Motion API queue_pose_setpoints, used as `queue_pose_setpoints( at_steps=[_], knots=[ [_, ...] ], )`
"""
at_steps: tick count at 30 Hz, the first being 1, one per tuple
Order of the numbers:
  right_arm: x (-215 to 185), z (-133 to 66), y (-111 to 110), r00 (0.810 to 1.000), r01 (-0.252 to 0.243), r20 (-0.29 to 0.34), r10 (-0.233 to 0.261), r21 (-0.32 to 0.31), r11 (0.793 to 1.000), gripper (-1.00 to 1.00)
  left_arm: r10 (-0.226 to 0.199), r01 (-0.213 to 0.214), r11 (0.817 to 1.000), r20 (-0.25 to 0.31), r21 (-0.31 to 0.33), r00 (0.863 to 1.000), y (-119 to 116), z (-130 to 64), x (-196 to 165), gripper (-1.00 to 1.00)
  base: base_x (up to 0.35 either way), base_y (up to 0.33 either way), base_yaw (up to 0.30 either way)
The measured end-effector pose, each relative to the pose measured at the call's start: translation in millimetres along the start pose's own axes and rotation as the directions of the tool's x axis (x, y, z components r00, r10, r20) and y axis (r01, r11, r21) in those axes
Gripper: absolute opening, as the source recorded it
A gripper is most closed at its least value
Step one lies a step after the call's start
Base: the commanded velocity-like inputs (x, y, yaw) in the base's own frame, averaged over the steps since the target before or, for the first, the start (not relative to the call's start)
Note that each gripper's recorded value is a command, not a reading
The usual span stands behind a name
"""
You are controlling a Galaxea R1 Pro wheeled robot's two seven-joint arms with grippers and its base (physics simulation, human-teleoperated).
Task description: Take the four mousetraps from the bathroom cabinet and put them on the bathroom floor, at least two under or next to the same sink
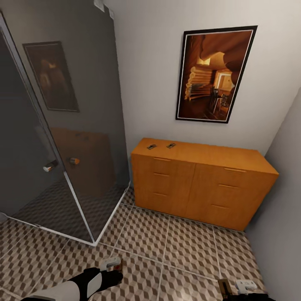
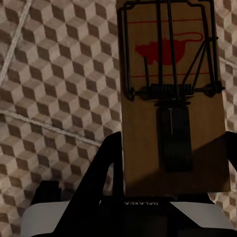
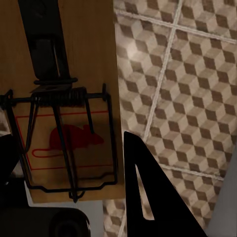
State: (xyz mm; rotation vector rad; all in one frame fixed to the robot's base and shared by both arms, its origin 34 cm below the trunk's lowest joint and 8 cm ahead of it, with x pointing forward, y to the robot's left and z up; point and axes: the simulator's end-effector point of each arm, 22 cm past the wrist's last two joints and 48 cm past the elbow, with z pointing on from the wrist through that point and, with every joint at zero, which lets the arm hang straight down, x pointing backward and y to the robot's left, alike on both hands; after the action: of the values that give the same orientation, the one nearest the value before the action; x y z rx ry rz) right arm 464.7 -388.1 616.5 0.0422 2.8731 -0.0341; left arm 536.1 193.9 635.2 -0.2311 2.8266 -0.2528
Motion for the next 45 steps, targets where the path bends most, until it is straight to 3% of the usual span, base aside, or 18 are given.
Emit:
queue_pose_setpoints(
  at_steps=[21, 27, 45],
  knots=[
    [-12, -5.6, -6, 0.999, 0.001, 0.035, -0.002, 0.027, 1.0, -1.0, 0.003, -0.003, 1.0, 0.023, 0.004, 1.0, -3, -6.8, -9, -1.0, 0.0, 0.0, 0.203],
    [-17, -5.8, 6, 0.999, 0.003, 0.049, -0.005, 0.026, 1.0, -1.0, 0.005, -0.005, 1.0, 0.031, 0.006, 0.999, -4, -9.5, -13, -1.0, 0.0, 0.0, 0.043],
    [-32, -13.0, 5, 0.995, 0.004, 0.098, -0.008, 0.047, 0.999, -1.0, 0.009, -0.009, 1.0, 0.059, 0.011, 0.998, -7, -18.2, -24, -1.0, 0.0, 0.0, 0.002]
  ],
)
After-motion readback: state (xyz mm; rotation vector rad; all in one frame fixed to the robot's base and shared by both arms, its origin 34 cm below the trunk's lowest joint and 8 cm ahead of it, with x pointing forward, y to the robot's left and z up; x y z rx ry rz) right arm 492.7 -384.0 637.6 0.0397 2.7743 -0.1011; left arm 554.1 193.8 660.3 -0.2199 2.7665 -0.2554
